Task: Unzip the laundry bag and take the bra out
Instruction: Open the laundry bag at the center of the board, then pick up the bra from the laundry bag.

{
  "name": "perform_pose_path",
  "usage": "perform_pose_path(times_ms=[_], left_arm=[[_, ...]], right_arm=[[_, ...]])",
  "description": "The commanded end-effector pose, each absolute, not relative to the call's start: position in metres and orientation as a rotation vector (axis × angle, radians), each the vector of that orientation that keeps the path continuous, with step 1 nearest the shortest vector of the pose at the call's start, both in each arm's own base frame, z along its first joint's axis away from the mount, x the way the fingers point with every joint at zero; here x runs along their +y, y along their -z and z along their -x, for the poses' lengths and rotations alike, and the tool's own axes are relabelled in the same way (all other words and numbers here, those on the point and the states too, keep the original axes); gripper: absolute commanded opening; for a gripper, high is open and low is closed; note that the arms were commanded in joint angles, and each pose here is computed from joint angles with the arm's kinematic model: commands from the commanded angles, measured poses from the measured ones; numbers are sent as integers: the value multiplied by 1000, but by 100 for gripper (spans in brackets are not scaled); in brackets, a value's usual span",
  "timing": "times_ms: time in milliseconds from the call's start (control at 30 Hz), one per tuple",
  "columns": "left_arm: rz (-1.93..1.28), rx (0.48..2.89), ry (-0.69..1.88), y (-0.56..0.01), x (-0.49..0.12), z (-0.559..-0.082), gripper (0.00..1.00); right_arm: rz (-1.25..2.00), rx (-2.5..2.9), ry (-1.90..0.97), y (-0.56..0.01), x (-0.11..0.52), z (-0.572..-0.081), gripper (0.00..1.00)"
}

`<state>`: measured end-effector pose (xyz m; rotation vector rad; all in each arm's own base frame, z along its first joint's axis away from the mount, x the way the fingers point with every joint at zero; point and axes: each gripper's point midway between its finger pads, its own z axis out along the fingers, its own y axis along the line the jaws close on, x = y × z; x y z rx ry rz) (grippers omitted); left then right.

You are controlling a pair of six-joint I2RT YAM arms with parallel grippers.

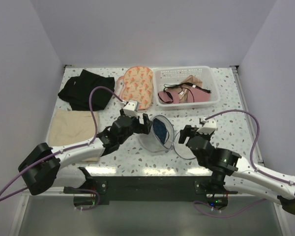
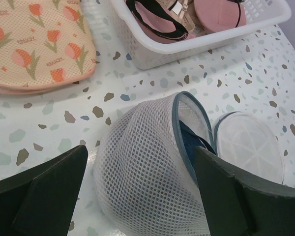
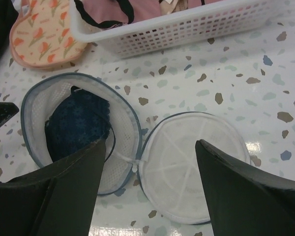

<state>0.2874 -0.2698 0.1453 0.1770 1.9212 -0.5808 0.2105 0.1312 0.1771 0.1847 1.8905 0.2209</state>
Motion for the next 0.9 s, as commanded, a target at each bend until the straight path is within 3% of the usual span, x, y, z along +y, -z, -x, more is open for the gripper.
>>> perform_pose_path(times_ms=[0,467,867], left_arm=[[-235,1798,669,-187,-285,-288,94],[-337,1781,739,-192,-300,-279,94],[-443,1863,797,-162,-321,-272,82]], right_arm=[[-143,1881,-347,-171,153,-216,80],[-136,1956,-449,-156,163,-229,88],[-154,2000,-660,-142,181,-242,88]])
